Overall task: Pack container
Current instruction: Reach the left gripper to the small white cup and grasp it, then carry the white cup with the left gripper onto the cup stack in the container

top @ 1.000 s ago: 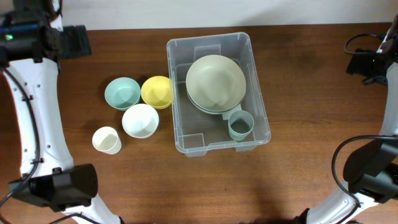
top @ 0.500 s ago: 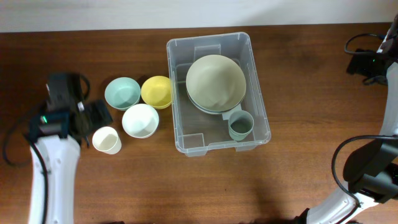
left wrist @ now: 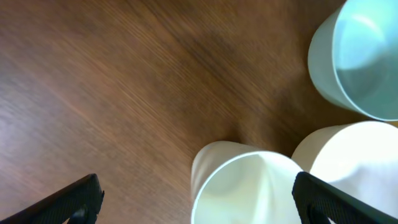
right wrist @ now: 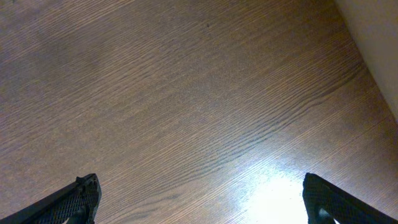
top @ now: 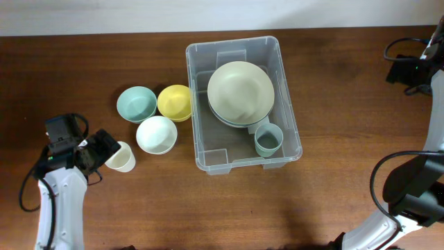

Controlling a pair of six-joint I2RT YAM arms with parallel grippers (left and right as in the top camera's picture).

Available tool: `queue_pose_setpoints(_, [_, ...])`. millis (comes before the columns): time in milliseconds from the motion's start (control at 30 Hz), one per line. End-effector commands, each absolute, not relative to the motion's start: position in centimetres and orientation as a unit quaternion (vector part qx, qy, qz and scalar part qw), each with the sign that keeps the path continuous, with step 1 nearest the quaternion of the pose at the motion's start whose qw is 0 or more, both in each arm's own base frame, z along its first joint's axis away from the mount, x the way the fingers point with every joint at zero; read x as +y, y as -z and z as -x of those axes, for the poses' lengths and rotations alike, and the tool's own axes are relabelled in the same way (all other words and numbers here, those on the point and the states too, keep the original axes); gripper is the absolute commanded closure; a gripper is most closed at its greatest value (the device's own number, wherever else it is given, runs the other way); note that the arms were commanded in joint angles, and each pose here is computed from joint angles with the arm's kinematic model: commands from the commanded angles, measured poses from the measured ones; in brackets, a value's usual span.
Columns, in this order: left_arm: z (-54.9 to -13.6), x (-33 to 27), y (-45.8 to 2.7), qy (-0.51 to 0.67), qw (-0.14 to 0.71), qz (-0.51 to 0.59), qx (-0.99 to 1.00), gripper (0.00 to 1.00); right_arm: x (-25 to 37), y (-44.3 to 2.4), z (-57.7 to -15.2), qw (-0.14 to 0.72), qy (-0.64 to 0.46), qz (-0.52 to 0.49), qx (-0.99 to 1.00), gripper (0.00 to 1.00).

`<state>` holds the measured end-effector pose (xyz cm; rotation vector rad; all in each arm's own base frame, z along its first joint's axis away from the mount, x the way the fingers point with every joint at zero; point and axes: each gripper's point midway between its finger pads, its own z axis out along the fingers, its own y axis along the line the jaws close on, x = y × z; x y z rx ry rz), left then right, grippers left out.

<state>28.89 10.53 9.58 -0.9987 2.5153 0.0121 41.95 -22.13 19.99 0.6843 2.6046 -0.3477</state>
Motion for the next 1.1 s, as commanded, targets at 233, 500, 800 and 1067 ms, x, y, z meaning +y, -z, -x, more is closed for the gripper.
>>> queue_pose_setpoints(233, [-28.7,8.7,-4.0,0.043,0.122,0.359,0.924,0.08,-22.5,-20.0,-41.9,0.211,0.130,-0.253,0.935,0.01])
queue_pose_setpoints(500, [-28.8,9.2,-3.9,0.032,0.127,0.360,0.924,0.99,-22.5,-20.0,-41.9,0.211,0.130,-0.253,0.935,0.01])
queue_pose_setpoints(800, [-33.2,10.7,-12.4,0.019,0.228,0.285,0.931,0.99,-22.5,-20.0,-41.9,0.211,0.130,-0.253,0.935,0.01])
queue_pose_setpoints(1067, [-39.7,-1.4,-29.7,0.164,0.417,0.006,0.894,0.99,-22.5,-20.0,-41.9,0.211,0.130,-0.253,0.935,0.01])
